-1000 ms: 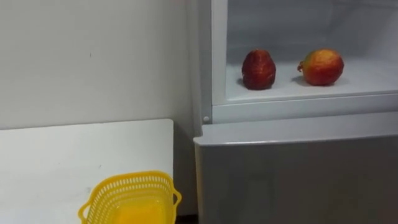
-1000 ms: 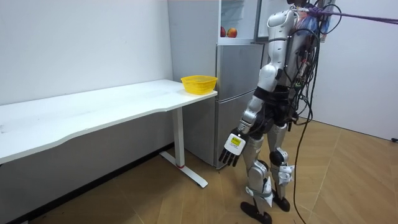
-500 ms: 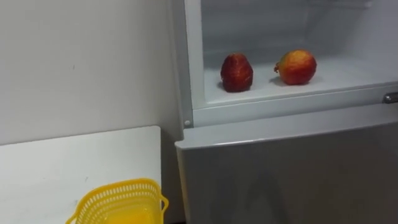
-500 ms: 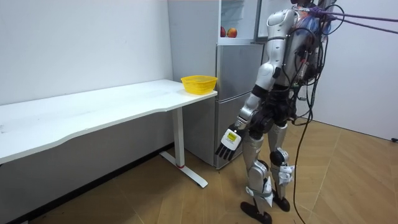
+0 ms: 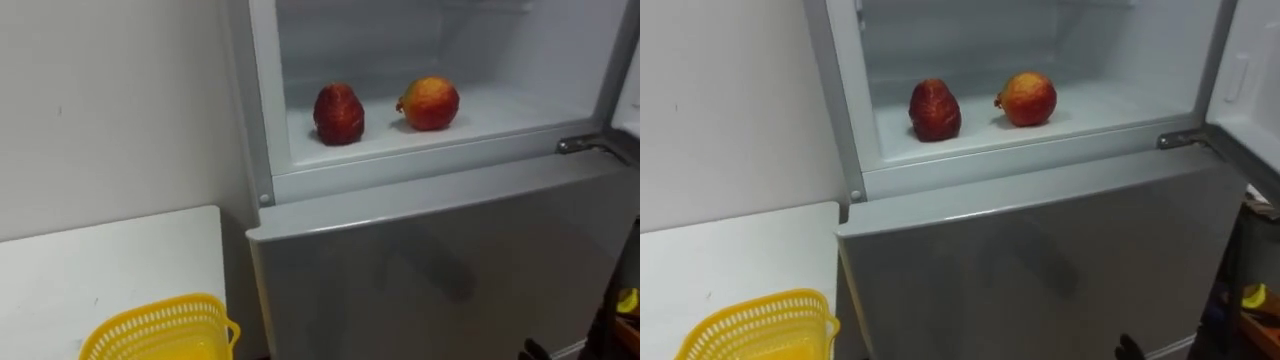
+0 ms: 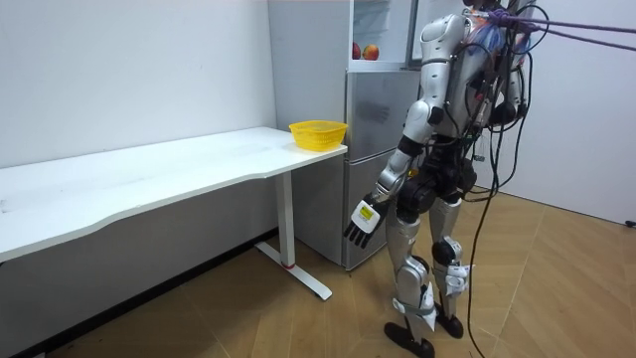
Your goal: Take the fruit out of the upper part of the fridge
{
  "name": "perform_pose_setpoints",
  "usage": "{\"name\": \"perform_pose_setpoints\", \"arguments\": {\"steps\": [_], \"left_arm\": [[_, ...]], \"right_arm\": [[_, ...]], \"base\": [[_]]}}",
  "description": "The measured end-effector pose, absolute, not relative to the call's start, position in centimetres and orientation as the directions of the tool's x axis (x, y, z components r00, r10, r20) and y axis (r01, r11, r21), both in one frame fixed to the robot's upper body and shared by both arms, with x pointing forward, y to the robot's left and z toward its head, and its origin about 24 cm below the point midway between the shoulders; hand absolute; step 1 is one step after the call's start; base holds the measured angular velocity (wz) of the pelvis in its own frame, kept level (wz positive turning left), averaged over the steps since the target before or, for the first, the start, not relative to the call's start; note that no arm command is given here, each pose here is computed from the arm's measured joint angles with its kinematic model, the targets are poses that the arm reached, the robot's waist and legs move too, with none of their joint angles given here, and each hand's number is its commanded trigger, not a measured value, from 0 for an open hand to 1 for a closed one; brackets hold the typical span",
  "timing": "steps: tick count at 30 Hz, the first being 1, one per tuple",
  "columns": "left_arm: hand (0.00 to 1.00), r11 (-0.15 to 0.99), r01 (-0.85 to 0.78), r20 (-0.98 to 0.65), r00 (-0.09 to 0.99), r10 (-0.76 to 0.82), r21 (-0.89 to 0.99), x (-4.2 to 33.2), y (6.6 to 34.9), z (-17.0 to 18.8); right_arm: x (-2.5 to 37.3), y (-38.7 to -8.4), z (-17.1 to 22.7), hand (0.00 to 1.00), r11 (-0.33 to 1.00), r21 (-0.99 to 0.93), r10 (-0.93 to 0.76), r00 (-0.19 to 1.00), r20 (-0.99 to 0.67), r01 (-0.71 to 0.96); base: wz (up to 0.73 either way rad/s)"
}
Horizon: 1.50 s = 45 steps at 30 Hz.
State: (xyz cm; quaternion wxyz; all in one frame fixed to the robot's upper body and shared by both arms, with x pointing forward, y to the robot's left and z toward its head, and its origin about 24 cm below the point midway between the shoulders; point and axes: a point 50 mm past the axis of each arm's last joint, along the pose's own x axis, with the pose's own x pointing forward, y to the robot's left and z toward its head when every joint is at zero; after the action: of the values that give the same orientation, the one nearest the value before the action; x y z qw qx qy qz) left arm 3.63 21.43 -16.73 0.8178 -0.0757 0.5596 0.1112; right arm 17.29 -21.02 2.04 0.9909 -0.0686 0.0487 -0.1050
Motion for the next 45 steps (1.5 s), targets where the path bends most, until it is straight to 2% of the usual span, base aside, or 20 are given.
{"name": "perform_pose_setpoints", "arguments": {"steps": [9, 20, 32, 45], "left_arm": [[0.0, 0.966, -0.256, -0.926, 0.371, 0.067, -0.032, 3.5, 21.5, -16.7], [0.0, 0.963, -0.264, -0.936, 0.348, 0.052, -0.045, 2.8, 22.0, -16.8], [0.0, 0.965, -0.262, -0.934, 0.351, 0.068, -0.028, 3.0, 23.3, -16.6], [0.0, 0.961, -0.276, -0.931, 0.354, 0.087, -0.015, 3.7, 23.7, -16.5]], "right_arm": [[18.2, -20.1, 6.2, 0.0, 0.955, -0.186, -0.207, 0.968, 0.141, 0.232], [19.9, -19.5, 11.9, 0.0, 0.915, -0.242, -0.193, 0.878, 0.438, 0.322], [21.1, -19.1, 15.9, 0.0, 0.893, -0.302, -0.09, 0.789, 0.608, 0.334], [22.7, -19.7, 19.9, 0.0, 0.878, -0.241, -0.106, 0.659, 0.745, 0.414]], "base": [[-0.04], [0.0], [0.07], [0.06]]}}
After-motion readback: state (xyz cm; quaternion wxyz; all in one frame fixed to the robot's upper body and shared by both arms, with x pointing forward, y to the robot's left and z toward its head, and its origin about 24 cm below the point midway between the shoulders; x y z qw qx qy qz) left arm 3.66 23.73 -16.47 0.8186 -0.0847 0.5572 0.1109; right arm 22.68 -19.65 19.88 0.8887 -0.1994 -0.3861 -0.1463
